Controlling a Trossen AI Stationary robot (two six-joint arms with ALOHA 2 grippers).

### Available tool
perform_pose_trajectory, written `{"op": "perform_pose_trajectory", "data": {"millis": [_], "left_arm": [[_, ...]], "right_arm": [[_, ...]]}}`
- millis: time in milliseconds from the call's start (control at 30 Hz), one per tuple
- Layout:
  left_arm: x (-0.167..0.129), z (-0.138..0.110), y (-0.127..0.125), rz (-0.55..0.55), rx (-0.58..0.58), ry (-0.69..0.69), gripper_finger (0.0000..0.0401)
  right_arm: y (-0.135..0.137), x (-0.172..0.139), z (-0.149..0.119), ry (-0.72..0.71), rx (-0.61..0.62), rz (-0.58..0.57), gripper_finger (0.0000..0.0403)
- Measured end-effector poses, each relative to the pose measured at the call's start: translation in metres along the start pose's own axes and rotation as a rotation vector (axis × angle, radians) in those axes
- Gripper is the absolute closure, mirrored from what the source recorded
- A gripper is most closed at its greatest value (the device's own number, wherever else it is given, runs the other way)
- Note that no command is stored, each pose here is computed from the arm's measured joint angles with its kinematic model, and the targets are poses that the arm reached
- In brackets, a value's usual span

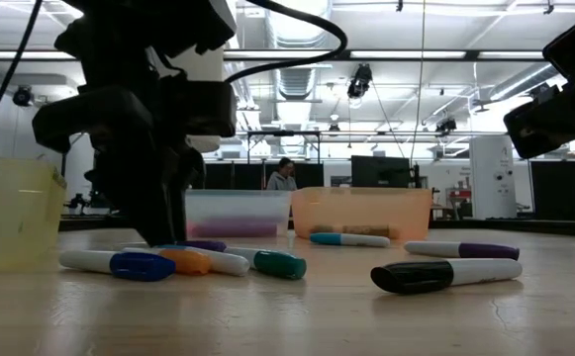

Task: Pick & Place Markers
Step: Put the left purple pen into the yellow bin

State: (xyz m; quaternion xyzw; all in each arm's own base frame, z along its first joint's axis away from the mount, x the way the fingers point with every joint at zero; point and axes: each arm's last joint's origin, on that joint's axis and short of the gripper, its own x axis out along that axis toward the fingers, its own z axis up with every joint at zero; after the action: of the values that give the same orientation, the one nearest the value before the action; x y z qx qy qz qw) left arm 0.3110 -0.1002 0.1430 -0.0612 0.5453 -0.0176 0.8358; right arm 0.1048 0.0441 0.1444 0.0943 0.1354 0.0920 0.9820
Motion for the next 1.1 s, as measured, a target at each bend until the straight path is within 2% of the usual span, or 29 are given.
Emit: {"op": "perform_pose_trajectory", "data": {"millis": [100,300,567,700,833,933,1100], "left_arm": [[-0.002,0.001,0.002,-0.001,-0.012,-0.003,0.0311],[-0.005,0.006,0.008,-0.006,-0.031,-0.010,0.0377],[-0.025,0.016,0.013,0.043,-0.078,0.062,0.0373],[-0.053,0.022,0.011,0.048,-0.114,0.087,0.0375],[-0.089,0.026,0.010,0.038,-0.167,0.041,0.0374],[-0.114,0.018,0.012,0.038,-0.218,0.041,0.0372],[-0.141,-0.012,0.019,0.103,-0.334,0.083,0.0371]], "right_arm": [[0.000,0.000,0.000,0.000,0.000,0.000,0.0342],[0.000,0.000,0.000,0.000,0.000,0.000,0.0342],[0.000,0.000,0.000,0.000,0.000,0.000,0.0342],[0.000,0.000,0.000,0.001,0.000,0.000,0.0342],[0.000,0.000,0.000,0.000,0.000,0.000,0.0342],[0.000,0.000,0.000,0.000,0.000,0.000,0.0342],[0.000,0.000,0.000,0.001,0.000,0.000,0.0342]]}}
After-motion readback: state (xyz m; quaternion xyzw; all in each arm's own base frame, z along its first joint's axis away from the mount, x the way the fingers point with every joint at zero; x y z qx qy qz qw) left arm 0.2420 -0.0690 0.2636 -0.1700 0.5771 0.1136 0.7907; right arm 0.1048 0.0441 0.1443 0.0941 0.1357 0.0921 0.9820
